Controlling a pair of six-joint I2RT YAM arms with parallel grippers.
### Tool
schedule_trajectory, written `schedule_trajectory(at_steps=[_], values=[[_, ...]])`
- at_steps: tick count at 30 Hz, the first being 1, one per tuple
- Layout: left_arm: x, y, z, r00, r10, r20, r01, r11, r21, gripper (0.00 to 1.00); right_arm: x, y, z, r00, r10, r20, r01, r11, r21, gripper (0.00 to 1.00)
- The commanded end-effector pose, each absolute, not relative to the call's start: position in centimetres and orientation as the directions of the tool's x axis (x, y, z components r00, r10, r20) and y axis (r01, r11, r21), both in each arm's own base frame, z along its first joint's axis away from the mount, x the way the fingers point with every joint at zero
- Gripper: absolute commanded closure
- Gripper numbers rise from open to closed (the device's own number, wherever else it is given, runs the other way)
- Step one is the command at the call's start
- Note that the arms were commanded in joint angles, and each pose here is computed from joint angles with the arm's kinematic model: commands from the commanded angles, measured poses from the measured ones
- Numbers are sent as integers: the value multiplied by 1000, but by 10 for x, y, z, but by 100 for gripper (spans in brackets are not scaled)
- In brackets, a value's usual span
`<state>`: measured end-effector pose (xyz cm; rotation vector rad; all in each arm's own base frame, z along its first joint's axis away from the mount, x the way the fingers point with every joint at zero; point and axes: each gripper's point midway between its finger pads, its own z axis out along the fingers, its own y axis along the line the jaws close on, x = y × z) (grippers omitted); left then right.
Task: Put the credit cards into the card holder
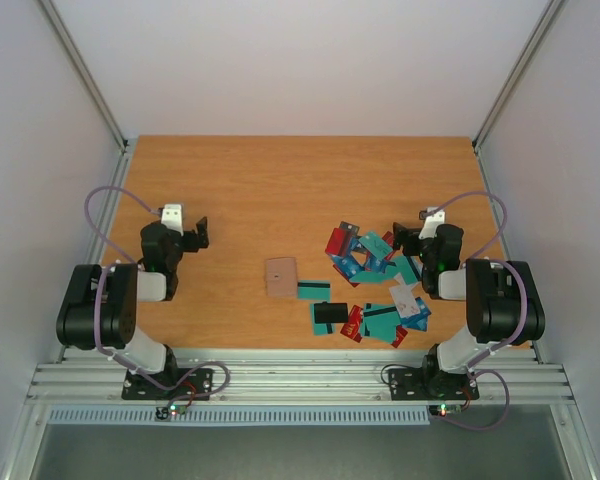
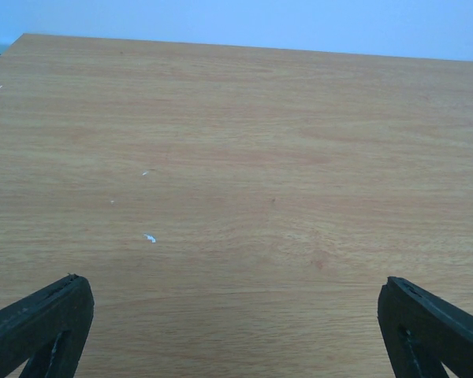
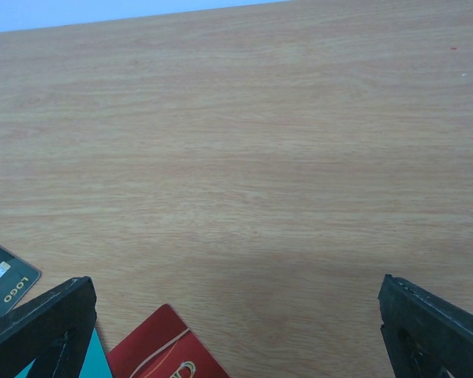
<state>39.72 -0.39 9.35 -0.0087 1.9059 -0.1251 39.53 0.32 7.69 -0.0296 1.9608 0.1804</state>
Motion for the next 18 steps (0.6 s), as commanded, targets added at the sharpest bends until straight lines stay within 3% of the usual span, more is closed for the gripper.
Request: schedule_trajectory(at_steps=[1,18], values=[[407,-4,115,-254,-46,-966,71,995,-66,1,404,4,97,-319,42,-947,-129,988,87,2],[407,-5,115,-254,-45,-966,72,995,-66,1,404,7,96,-318,21,-948,-126,990,64,2]])
